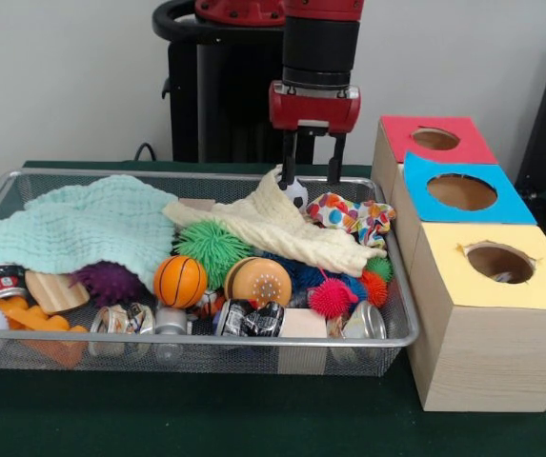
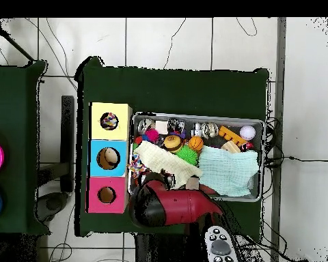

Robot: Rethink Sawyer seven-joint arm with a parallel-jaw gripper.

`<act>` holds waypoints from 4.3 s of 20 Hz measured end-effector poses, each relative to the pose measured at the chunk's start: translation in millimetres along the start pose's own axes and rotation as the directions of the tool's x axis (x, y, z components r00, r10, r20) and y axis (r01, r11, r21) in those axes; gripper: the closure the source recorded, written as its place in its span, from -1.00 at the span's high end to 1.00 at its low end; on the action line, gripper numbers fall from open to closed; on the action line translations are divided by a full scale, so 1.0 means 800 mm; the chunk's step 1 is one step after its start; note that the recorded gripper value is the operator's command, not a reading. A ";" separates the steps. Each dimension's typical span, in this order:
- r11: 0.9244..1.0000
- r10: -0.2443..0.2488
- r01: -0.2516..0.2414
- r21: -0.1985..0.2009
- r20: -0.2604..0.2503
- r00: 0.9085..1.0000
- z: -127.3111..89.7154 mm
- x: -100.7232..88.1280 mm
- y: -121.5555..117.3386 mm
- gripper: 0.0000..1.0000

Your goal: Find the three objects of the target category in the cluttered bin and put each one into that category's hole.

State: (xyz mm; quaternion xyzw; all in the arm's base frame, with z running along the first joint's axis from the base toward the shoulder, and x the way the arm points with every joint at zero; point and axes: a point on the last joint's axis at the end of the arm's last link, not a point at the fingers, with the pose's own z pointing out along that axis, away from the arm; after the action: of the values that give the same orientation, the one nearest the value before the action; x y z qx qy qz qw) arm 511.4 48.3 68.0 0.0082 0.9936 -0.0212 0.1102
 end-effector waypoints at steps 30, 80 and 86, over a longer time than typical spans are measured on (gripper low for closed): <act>1.000 -0.029 0.029 0.001 0.009 1.000 0.040 0.037 0.016 1.00; 1.000 0.003 -0.004 0.013 0.044 0.999 -0.027 0.050 0.008 -1.00; 1.000 0.014 -0.015 0.018 0.061 0.998 -0.038 0.040 0.008 -1.00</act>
State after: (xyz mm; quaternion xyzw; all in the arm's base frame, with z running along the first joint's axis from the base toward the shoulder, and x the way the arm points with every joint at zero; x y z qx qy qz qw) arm 473.7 56.0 90.6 0.0156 0.9895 -0.0297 0.1404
